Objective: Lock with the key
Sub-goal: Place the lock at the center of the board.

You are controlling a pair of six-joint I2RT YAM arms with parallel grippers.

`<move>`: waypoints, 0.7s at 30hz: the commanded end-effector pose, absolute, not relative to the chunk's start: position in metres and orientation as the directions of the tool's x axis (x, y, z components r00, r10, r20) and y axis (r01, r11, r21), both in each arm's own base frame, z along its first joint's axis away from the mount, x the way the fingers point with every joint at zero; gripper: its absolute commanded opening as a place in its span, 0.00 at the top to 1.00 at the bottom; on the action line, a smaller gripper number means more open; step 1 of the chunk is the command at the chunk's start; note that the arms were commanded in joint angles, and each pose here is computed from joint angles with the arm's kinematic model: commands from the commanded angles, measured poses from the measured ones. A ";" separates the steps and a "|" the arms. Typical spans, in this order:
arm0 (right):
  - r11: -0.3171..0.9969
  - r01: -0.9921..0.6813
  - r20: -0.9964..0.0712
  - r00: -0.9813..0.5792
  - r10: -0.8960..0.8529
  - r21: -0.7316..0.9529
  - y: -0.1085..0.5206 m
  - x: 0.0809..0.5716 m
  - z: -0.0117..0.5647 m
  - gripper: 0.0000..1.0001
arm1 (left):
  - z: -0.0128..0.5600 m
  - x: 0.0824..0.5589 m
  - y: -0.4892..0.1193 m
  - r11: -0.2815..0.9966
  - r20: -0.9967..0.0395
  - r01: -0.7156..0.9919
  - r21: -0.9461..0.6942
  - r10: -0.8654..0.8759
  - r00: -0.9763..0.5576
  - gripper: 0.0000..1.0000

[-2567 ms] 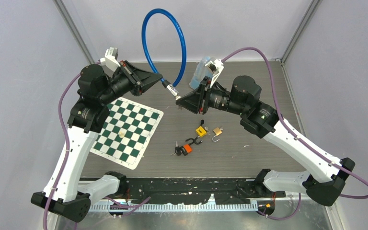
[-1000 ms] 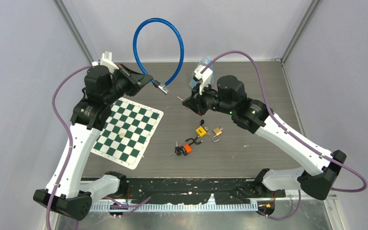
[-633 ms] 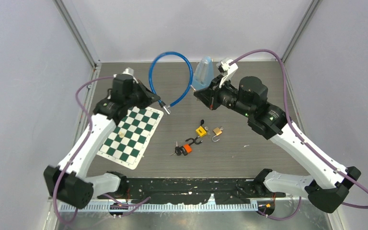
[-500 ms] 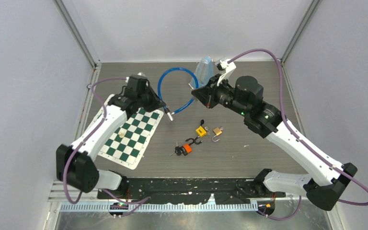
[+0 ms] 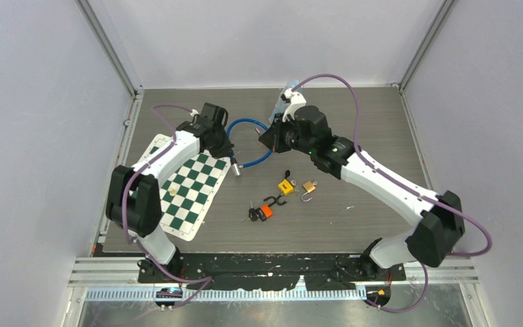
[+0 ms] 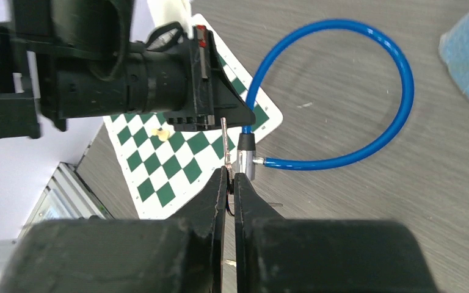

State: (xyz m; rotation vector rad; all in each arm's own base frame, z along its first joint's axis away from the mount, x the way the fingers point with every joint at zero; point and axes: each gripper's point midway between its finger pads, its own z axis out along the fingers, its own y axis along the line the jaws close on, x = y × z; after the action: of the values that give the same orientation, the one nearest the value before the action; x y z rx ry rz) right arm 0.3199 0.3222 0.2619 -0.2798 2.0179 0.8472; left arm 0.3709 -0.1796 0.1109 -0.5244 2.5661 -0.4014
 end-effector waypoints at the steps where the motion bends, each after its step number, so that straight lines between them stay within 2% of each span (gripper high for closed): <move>1: 0.742 -0.441 -0.790 -0.582 0.191 0.505 0.337 0.345 0.258 0.95 | 0.113 0.389 -0.179 0.890 -0.429 -0.282 -0.357 -0.425 -0.797 1.00; 5: 0.768 -0.395 -0.762 -0.621 0.181 0.505 0.344 0.361 0.231 0.95 | 0.098 0.390 -0.177 0.897 -0.402 -0.293 -0.331 -0.415 -0.816 1.00; 10: 0.795 -0.329 -0.715 -0.676 0.178 0.509 0.352 0.380 0.193 0.95 | 0.088 0.389 -0.173 0.904 -0.383 -0.302 -0.302 -0.405 -0.830 0.80; 14: 0.812 -0.300 -0.697 -0.696 0.172 0.500 0.357 0.391 0.172 0.95 | 0.091 0.390 -0.169 0.902 -0.381 -0.310 -0.299 -0.411 -0.828 0.60; 18: 0.827 -0.283 -0.688 -0.708 0.162 0.485 0.362 0.402 0.156 0.95 | 0.103 0.391 -0.162 0.899 -0.402 -0.314 -0.305 -0.421 -0.813 0.49; 21: 0.837 -0.272 -0.676 -0.722 0.149 0.475 0.366 0.409 0.139 0.95 | 0.117 0.388 -0.158 0.896 -0.422 -0.313 -0.315 -0.428 -0.799 0.48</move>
State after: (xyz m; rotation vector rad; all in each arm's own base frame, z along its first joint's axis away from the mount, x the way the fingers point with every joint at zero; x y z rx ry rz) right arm 0.3890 0.3567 0.1244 -0.1231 2.3200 0.7136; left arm 0.3815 -0.1658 0.0783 -0.5460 2.6573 -0.2986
